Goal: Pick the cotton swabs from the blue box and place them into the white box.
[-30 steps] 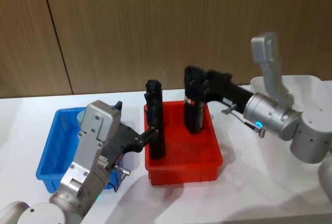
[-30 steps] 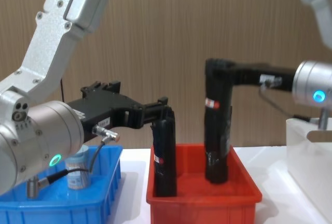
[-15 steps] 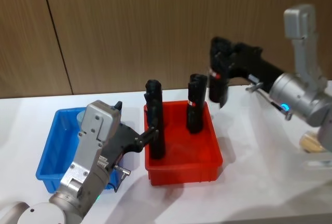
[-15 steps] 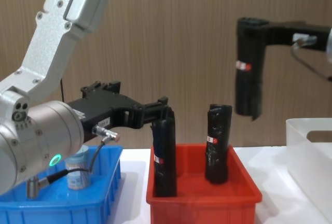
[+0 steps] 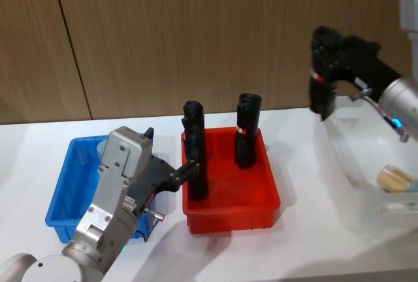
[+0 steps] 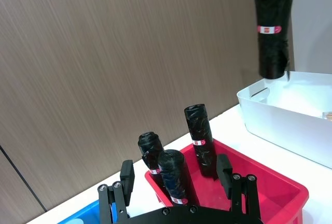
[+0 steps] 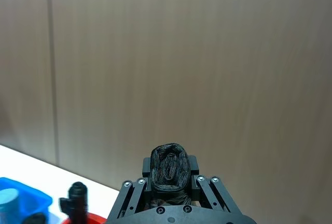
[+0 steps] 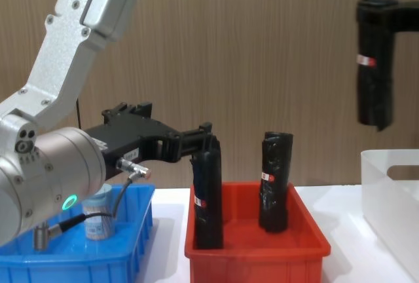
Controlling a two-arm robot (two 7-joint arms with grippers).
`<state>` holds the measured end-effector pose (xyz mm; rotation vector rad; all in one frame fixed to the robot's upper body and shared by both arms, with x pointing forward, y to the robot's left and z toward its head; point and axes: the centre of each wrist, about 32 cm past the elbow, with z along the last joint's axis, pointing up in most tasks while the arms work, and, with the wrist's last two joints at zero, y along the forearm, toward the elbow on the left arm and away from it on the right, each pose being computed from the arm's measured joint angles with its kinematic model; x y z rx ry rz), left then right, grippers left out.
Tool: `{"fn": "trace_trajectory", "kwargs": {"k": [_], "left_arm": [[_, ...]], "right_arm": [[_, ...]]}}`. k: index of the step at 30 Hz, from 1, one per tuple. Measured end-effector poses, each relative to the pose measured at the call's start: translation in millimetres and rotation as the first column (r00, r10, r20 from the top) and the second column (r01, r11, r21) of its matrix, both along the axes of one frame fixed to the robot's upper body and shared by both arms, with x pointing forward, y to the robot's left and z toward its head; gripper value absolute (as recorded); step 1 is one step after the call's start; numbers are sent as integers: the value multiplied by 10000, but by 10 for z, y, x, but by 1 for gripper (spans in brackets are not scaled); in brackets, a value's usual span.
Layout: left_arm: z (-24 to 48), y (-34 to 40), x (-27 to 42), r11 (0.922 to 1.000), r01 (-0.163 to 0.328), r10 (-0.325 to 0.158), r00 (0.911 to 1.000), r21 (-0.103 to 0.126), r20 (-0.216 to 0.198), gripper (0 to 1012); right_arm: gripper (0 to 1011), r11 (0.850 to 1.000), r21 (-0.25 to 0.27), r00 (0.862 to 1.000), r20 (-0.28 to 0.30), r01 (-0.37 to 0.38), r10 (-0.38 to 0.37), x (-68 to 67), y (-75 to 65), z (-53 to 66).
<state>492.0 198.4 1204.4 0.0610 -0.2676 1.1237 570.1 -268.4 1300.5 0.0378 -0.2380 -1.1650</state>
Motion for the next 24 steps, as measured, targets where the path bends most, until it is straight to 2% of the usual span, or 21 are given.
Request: {"fn": "trace_trajectory", "kwargs": {"k": [6, 10, 18, 21, 22, 24], "left_arm": [[0, 0, 0, 10000, 0, 0, 10000, 0, 0, 1003], [0, 0, 0, 10000, 0, 0, 10000, 0, 0, 1003], [0, 0, 0, 10000, -1, 1, 10000, 0, 0, 1003], [0, 0, 0, 10000, 0, 0, 10000, 0, 0, 1003], [0, 0, 0, 10000, 0, 0, 10000, 0, 0, 1003], [0, 0, 0, 10000, 0, 0, 10000, 1, 0, 1003]], "right_arm": [[363, 9954, -137, 9953, -132, 953, -954, -70, -118, 37], [363, 9879, -195, 9875, -313, 1537, -1543, -100, -190, 39], [363, 9618, -377, 9580, -864, 2710, -2733, -142, -367, 2], [363, 9472, -480, 9389, -1250, 3171, -3206, -147, -457, -52], [363, 9472, -480, 9389, -1250, 3171, -3206, -147, -457, -52], [363, 9393, -550, 9279, -1455, 3387, -3431, -147, -511, -86]]}}
